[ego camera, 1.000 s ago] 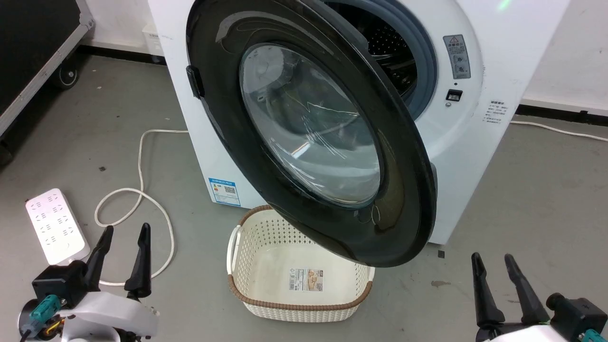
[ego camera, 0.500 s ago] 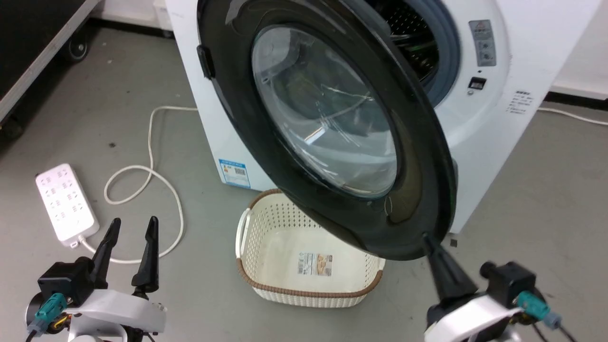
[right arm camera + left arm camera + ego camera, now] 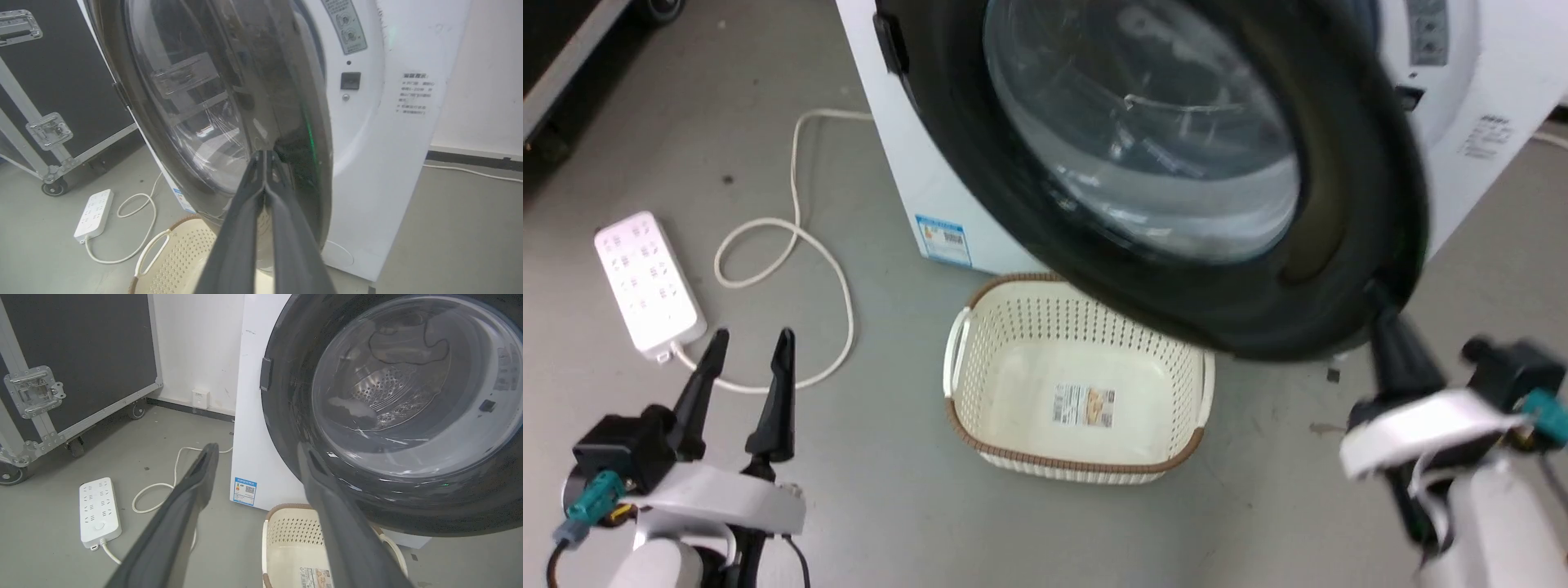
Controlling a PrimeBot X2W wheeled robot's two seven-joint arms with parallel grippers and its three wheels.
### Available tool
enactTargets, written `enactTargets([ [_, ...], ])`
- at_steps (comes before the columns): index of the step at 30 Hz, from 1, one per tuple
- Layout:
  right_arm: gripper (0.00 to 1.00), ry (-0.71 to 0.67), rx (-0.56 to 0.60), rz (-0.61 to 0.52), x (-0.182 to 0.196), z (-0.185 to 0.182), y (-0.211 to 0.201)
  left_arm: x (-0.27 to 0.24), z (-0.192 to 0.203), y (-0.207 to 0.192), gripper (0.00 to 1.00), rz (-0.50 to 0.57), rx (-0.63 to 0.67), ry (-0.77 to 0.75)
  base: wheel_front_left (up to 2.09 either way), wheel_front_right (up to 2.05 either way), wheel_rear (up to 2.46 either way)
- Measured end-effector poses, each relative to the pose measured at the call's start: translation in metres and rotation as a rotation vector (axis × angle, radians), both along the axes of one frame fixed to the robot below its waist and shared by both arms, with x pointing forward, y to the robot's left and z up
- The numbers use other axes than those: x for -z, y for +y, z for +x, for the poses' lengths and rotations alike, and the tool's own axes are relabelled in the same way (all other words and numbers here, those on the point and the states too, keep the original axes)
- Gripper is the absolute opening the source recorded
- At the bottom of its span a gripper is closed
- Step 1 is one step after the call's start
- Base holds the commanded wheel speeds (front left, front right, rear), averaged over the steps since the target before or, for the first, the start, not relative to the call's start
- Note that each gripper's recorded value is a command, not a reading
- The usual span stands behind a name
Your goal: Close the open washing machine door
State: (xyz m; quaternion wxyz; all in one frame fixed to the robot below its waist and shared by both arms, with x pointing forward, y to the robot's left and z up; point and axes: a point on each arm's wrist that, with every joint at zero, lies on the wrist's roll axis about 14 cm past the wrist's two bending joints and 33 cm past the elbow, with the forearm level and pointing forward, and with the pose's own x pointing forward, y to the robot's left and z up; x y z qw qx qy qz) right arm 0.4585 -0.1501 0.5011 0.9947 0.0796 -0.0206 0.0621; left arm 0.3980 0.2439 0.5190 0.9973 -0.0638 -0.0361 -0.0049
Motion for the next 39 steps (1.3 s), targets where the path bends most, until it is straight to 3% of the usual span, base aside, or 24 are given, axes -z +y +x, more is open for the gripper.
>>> enactTargets([
  [7, 0.0, -0.014, 0.082, -0.03, -0.006, 0.052, -0.023, 0.004, 0.019, 0.004, 1.0, 0.0, 0.004, 0.001, 0.0, 0.0, 0.0],
  [19, 0.0, 0.014, 0.189, 0.014, 0.006, 0.119, -0.045, 0.026, 0.043, 0.007, 1.0, 0.008, 0.016, 0.04, 0.0, 0.0, 0.0],
  [34, 0.0, 0.012, 0.216, 0.034, 0.003, 0.143, -0.048, 0.035, 0.059, 0.003, 1.0, 0.0, 0.026, 0.045, 0.0, 0.0, 0.0],
  [39, 0.0, -0.065, 0.215, 0.041, -0.028, 0.139, -0.051, 0.028, 0.059, -0.001, 1.0, 0.002, 0.042, 0.028, 0.0, 0.0, 0.0],
])
